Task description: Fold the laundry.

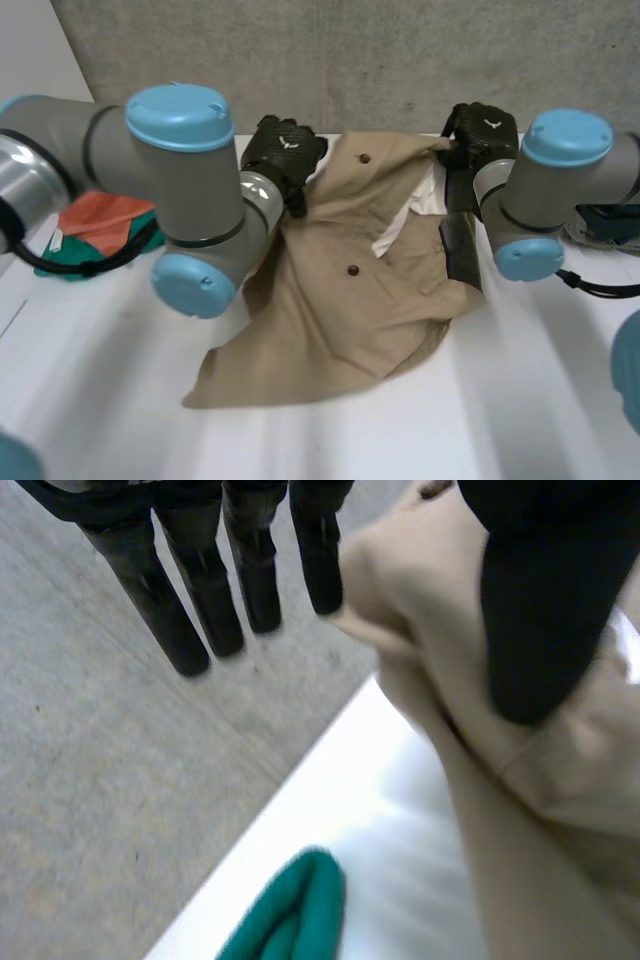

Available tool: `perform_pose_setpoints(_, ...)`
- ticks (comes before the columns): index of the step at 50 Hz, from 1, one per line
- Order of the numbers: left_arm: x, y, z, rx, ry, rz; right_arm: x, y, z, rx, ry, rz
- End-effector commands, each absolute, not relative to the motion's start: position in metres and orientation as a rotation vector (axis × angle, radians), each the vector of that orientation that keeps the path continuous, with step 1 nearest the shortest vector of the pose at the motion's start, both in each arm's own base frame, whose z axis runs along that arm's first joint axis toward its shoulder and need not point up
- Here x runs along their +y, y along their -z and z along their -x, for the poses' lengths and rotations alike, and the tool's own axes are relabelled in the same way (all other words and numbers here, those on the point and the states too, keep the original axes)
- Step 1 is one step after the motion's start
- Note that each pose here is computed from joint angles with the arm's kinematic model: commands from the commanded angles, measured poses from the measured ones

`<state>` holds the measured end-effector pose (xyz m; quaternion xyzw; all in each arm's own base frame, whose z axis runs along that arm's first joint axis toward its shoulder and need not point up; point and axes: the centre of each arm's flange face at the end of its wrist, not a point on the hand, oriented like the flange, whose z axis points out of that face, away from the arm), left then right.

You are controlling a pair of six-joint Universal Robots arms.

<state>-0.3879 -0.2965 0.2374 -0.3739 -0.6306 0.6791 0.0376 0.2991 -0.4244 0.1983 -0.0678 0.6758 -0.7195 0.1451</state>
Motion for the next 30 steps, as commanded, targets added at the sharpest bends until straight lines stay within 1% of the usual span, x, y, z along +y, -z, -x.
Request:
perform_pose_setpoints(1, -0.316, -0.258, 0.403, -1.764, -2.211, 0.967, -0.447, -0.210, -0.294, 1.800, 2.367, 0.043)
perform_pose_setpoints(4, -0.319, -0.276, 0.392, -1.793, -2.253, 0.881, -0.443, -0.220, -0.295, 1.843, 2.406, 0.156)
perform_pose_setpoints(7, -0.314, -0.288, 0.377, -1.872, -2.262, 0.822, -0.435, -0.235, -0.293, 1.893, 2.407, 0.312)
perform_pose_setpoints(11, -0.294, -0.298, 0.353, -2.013, -2.224, 0.798, -0.420, -0.259, -0.283, 1.952, 2.359, 0.604)
perform_pose_setpoints(14, -0.280, -0.299, 0.340, -2.082, -2.180, 0.814, -0.411, -0.270, -0.277, 1.972, 2.327, 0.738)
perform_pose_setpoints(15, -0.268, -0.298, 0.331, -2.134, -2.137, 0.832, -0.402, -0.275, -0.275, 1.990, 2.280, 0.847)
perform_pose_setpoints(21, -0.230, -0.287, 0.295, -2.310, -1.930, 0.850, -0.368, -0.273, -0.263, 2.038, 2.063, 1.269)
perform_pose_setpoints(23, -0.215, -0.279, 0.282, -2.369, -1.815, 0.844, -0.351, -0.266, -0.256, 2.055, 1.939, 1.429)
perform_pose_setpoints(26, -0.199, -0.266, 0.273, -2.414, -1.684, 0.840, -0.334, -0.257, -0.249, 2.056, 1.799, 1.570)
perform_pose_setpoints(27, -0.188, -0.257, 0.267, -2.438, -1.594, 0.848, -0.324, -0.250, -0.245, 2.038, 1.715, 1.651)
perform_pose_setpoints(30, -0.173, -0.243, 0.261, -2.465, -1.471, 0.864, -0.310, -0.240, -0.240, 2.003, 1.609, 1.744)
